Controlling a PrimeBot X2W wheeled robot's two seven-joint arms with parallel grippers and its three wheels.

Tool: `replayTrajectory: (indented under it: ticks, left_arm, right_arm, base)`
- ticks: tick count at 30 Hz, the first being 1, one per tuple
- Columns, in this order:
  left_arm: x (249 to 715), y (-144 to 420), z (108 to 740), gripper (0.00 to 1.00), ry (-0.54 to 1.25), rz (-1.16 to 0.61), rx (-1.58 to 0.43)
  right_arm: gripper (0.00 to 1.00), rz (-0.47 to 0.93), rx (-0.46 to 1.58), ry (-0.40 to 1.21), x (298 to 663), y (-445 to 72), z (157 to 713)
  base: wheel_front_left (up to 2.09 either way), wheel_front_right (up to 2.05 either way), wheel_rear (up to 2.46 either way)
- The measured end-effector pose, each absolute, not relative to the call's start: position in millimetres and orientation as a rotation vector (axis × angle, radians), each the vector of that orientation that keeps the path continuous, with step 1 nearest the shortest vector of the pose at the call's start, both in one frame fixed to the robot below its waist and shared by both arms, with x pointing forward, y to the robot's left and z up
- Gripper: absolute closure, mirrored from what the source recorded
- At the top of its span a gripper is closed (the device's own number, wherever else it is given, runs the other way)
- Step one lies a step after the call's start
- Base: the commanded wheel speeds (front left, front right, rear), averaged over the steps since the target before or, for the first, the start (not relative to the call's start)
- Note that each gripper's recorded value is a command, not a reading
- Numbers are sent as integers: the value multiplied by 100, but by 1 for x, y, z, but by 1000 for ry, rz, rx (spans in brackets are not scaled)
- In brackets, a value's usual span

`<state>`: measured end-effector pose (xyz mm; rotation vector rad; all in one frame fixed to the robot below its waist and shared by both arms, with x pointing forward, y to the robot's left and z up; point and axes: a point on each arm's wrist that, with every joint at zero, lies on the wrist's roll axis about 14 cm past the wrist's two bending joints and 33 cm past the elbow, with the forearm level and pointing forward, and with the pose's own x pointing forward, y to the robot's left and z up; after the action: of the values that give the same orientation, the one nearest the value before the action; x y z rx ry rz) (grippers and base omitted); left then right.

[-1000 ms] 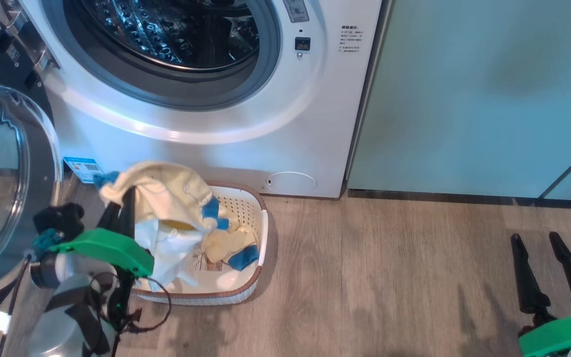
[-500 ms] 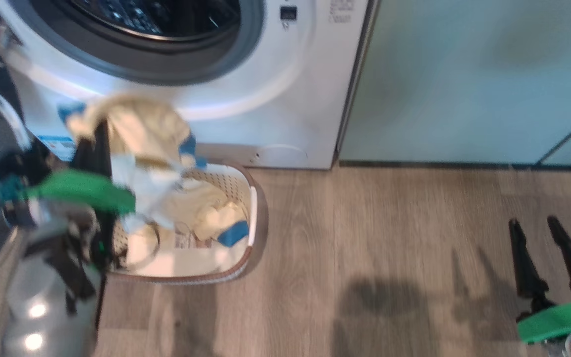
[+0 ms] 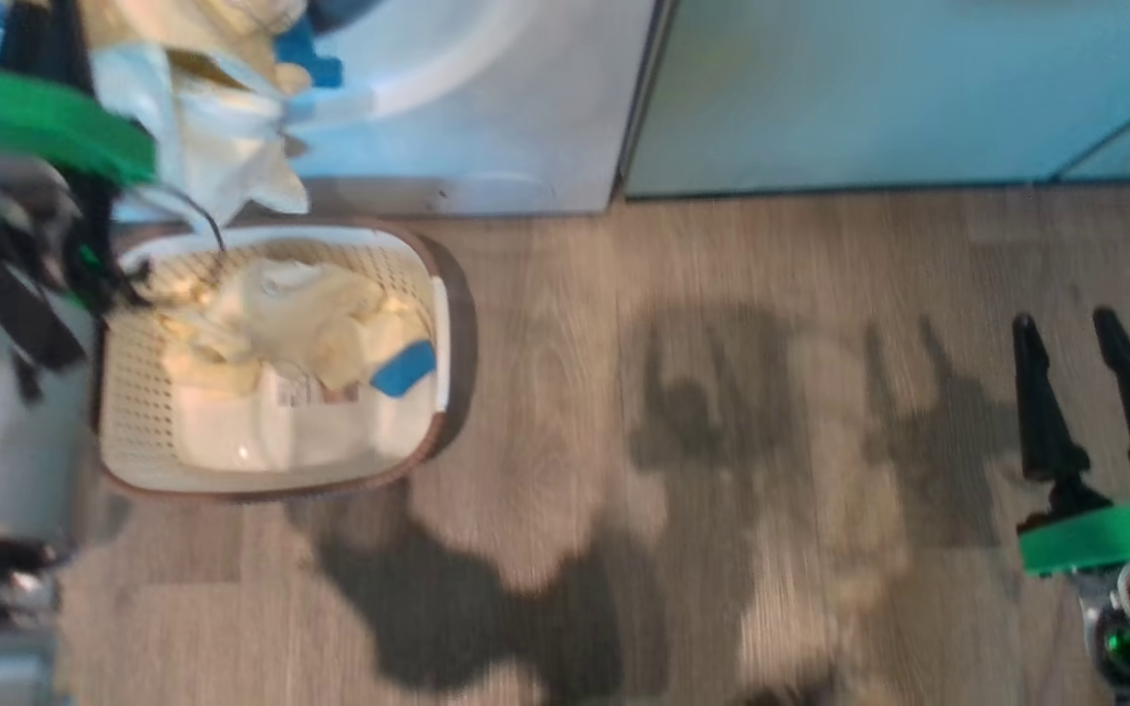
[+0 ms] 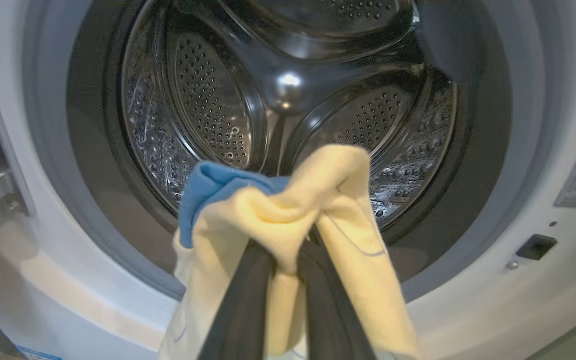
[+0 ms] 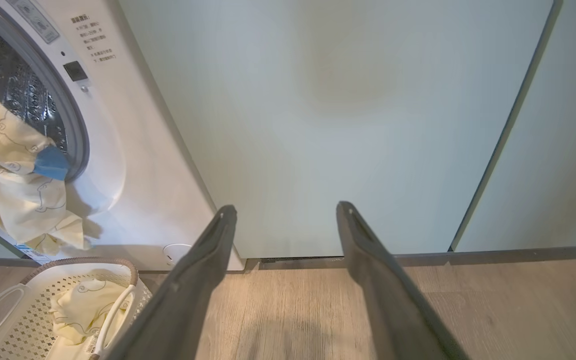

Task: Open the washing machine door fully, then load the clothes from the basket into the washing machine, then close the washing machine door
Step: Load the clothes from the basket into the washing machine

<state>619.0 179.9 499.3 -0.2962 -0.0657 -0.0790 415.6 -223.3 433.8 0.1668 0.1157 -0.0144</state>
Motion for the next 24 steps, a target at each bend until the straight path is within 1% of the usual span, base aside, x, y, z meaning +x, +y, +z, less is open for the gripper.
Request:
replayTrajectory:
  ticks: [3,11,15,24]
  left_arm:
    - [643,178,491,100,-34,-78,-349]
    - [702,169,479,100,-7,-118,-351]
    - [722,156,462,100,18,-158,-323]
    - [765,160,427,100,47,-136,-317]
  right_arm:
    - [0,-33,161,116,425,-229,430]
    - [0,-79,129,148,444,-249,408]
    - [0,-80,120,169,456,-250,394]
    - [0,-87,106,222,468,-253,362]
  base:
    - [0,0,0]
    - [0,0,0]
    - [0,0,0]
    - [0,0,0]
